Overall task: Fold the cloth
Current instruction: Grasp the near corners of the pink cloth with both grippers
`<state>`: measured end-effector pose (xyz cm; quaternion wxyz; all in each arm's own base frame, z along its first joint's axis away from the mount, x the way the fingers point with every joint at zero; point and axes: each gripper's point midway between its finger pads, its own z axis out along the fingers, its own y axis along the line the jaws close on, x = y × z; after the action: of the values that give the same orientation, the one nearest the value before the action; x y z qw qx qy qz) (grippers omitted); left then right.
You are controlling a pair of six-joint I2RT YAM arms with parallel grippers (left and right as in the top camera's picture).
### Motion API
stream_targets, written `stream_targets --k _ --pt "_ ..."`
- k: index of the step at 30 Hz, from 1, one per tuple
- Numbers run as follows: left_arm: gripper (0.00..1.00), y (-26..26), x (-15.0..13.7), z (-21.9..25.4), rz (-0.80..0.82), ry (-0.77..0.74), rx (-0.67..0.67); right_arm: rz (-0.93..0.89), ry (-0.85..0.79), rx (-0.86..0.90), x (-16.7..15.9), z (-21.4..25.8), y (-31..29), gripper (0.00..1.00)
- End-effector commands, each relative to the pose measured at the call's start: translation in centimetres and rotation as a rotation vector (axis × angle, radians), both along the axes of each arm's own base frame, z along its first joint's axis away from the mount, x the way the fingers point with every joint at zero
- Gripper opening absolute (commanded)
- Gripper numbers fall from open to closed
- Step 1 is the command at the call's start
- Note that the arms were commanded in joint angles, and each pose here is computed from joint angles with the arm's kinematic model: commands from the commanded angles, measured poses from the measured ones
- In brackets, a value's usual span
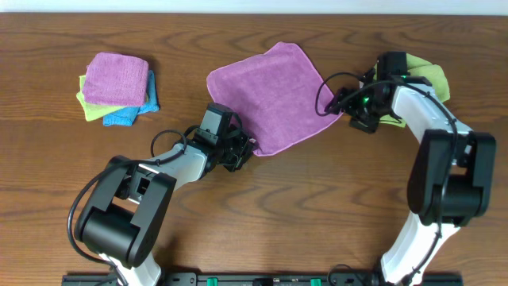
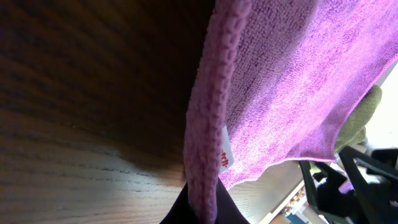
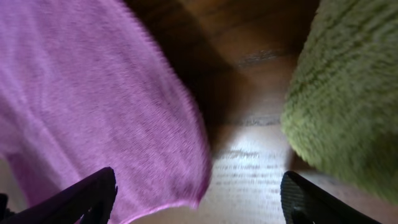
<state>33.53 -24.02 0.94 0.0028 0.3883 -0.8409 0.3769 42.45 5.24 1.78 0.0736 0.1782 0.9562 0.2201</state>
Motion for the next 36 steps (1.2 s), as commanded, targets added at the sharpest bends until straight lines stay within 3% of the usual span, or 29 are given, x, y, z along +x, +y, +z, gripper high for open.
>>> stream_targets --k 1,13,20,23,36 --pt "0.06 -0.2 -0.5 -0.2 -0.032 0.001 -0.003 -0.021 0.007 0.009 0.2 -0.5 0.5 0.80" --pt "0.06 -0.3 -0.9 -0.2 -0.065 0.000 -0.003 -0.007 -0.050 -0.013 1.5 -0.3 2.1 0.55" --pt "0.06 -0.3 -1.2 -0.4 -0.086 -0.002 0.005 -0.013 -0.051 -0.076 1.6 -0.7 1.5 0.26" --pt "0.06 -0.2 -1.1 -0.4 -0.099 -0.012 0.006 -0.017 -0.043 -0.090 1.4 -0.8 1.2 0.02" --pt "0.06 4.0 -0.8 -0.5 -0.174 -0.028 -0.010 0.010 0.183 -0.148 -4.1 -2.0 1.2 0.01"
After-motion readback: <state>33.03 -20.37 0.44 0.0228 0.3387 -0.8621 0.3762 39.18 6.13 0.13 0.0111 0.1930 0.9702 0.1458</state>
